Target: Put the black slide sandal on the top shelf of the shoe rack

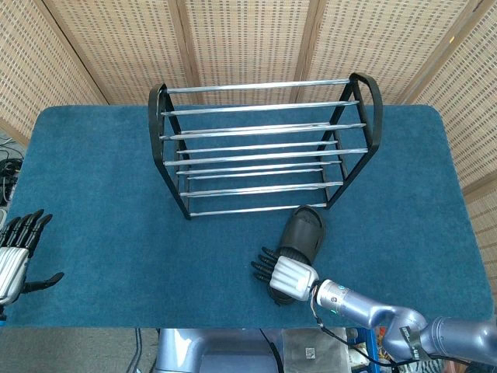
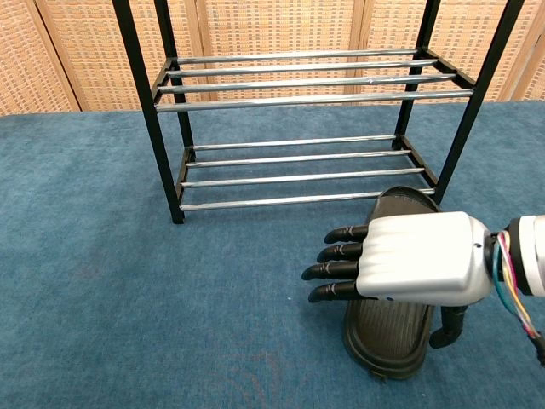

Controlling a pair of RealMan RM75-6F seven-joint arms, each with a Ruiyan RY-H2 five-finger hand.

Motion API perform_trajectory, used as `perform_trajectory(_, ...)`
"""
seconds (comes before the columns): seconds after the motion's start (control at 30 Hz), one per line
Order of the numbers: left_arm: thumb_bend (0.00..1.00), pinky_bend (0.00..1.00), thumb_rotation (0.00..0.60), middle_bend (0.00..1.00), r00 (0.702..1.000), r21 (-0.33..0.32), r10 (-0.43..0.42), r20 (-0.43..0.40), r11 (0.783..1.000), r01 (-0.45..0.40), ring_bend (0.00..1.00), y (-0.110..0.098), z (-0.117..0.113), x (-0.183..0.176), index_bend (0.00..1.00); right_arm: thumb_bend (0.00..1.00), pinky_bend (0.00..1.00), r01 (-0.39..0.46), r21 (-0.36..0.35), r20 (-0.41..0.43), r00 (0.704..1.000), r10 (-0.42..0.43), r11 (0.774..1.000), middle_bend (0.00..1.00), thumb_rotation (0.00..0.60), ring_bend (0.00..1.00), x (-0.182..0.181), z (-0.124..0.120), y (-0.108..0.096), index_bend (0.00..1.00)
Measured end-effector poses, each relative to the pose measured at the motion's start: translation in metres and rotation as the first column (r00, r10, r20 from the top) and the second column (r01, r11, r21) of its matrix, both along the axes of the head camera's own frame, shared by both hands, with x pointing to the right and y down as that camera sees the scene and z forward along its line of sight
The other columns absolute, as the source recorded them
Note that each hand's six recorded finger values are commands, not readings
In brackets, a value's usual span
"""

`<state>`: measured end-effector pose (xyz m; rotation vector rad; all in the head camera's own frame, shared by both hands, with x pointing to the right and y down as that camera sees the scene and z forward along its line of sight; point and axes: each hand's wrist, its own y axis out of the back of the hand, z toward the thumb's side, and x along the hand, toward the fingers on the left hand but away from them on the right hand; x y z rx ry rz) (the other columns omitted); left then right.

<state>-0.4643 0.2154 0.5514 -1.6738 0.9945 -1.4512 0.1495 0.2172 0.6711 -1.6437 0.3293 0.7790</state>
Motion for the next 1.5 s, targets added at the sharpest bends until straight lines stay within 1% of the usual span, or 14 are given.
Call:
perform_trajectory(0.23,0.0,0.0,0.6,0.0,1.0,-0.004,-0.001,0.005,1.0,0.001,0.0,-0.001,0.002,0.001,0.0,0.0,0.0,0.049,0.027,0.014,0.999,-0.05,0.998,0.0,0.6,0.0,0.003,0.01,0.001,0.0)
perform_trajectory(0.37,0.0,0.0,0.6,0.0,1.0,-0.008,-0.001,0.007,1.0,0.002,0.0,-0.001,0.004,0.001,0.0,0.0,0.0,0.078,0.044,0.002,0.997,-0.078,0.996,0.0,0.6,0.0,0.009,0.017,-0.001,0.0)
perform_trajectory(0.57,0.0,0.0,0.6,0.0,1.0,-0.013,0.001,0.009,1.0,-0.001,0.0,-0.002,0.005,0.002,0.0,0.0,0.0,0.107,0.033,-0.001,0.994,-0.107,0.994,0.0,0.6,0.0,0.017,0.025,0.001,0.0)
perform_trajectory(0.6,0.0,0.0,0.6,0.0,1.0,-0.013,0.001,0.009,1.0,-0.001,0.0,-0.002,0.006,0.002,0.0,0.0,0.02,0.111,0.031,0.001,0.994,-0.111,0.993,0.01,0.6,0.0,0.017,0.026,0.002,0.01)
perform_trajectory(0.67,0.0,0.0,0.6,0.0,1.0,-0.014,0.002,0.01,1.0,-0.002,0.0,-0.002,0.006,0.003,0.0,0.04,0.11,0.113,0.025,0.009,0.994,-0.113,0.993,0.05,0.6,0.0,0.018,0.027,0.003,0.04)
perform_trajectory(0.7,0.0,0.0,0.6,0.0,1.0,-0.015,0.002,0.011,1.0,-0.001,0.0,-0.002,0.006,0.003,0.0,0.09,0.16,0.113,0.023,0.011,0.994,-0.113,0.993,0.09,0.6,0.02,0.018,0.027,0.003,0.08)
perform_trajectory(0.77,0.0,0.0,0.6,0.0,1.0,-0.016,0.001,0.01,1.0,-0.001,0.0,-0.002,0.006,0.003,0.0,0.17,0.21,0.114,0.017,0.019,0.993,-0.114,0.993,0.15,0.6,0.07,0.019,0.028,0.004,0.13)
perform_trajectory(0.83,0.0,0.0,0.6,0.0,1.0,-0.017,0.001,0.009,1.0,-0.001,0.0,-0.002,0.007,0.003,0.0,0.31,0.28,0.113,0.012,0.034,0.993,-0.113,0.994,0.26,0.6,0.19,0.019,0.028,0.006,0.26)
perform_trajectory(0.9,0.0,0.0,0.6,0.0,1.0,-0.018,0.0,0.008,1.0,0.0,0.0,-0.002,0.007,0.003,0.0,0.48,0.37,0.109,0.006,0.051,0.993,-0.109,0.994,0.41,0.6,0.32,0.019,0.028,0.006,0.42)
perform_trajectory(0.97,0.0,0.0,0.6,0.0,1.0,-0.018,0.0,0.008,1.0,0.0,0.0,-0.002,0.007,0.003,0.0,0.58,0.41,0.109,0.003,0.069,0.992,-0.109,0.994,0.48,0.6,0.39,0.019,0.027,0.007,0.5)
perform_trajectory(1.03,0.0,0.0,0.6,0.0,1.0,-0.018,0.0,0.007,1.0,0.0,0.0,-0.002,0.006,0.003,0.0,0.64,0.44,0.108,0.002,0.087,0.99,-0.108,0.994,0.51,0.6,0.42,0.02,0.025,0.007,0.53)
perform_trajectory(1.2,0.0,0.0,0.6,0.0,1.0,-0.015,-0.003,0.002,1.0,0.003,0.0,-0.003,0.005,0.002,0.0,0.66,0.45,0.109,0.022,0.137,0.984,-0.111,0.994,0.53,0.6,0.43,0.023,0.014,0.007,0.55)
perform_trajectory(1.37,0.0,0.0,0.6,0.0,1.0,-0.012,-0.003,-0.003,1.0,0.003,0.0,-0.003,0.004,0.002,0.0,0.66,0.45,0.133,0.08,0.187,0.972,-0.146,0.988,0.53,0.6,0.43,0.03,-0.005,0.008,0.55)
perform_trajectory(1.5,0.0,0.0,0.6,0.0,1.0,-0.009,0.001,-0.005,1.0,-0.001,0.0,-0.002,0.002,0.002,0.0,0.66,0.45,0.164,0.138,0.217,0.957,-0.191,0.977,0.53,0.6,0.43,0.038,-0.024,0.011,0.55)
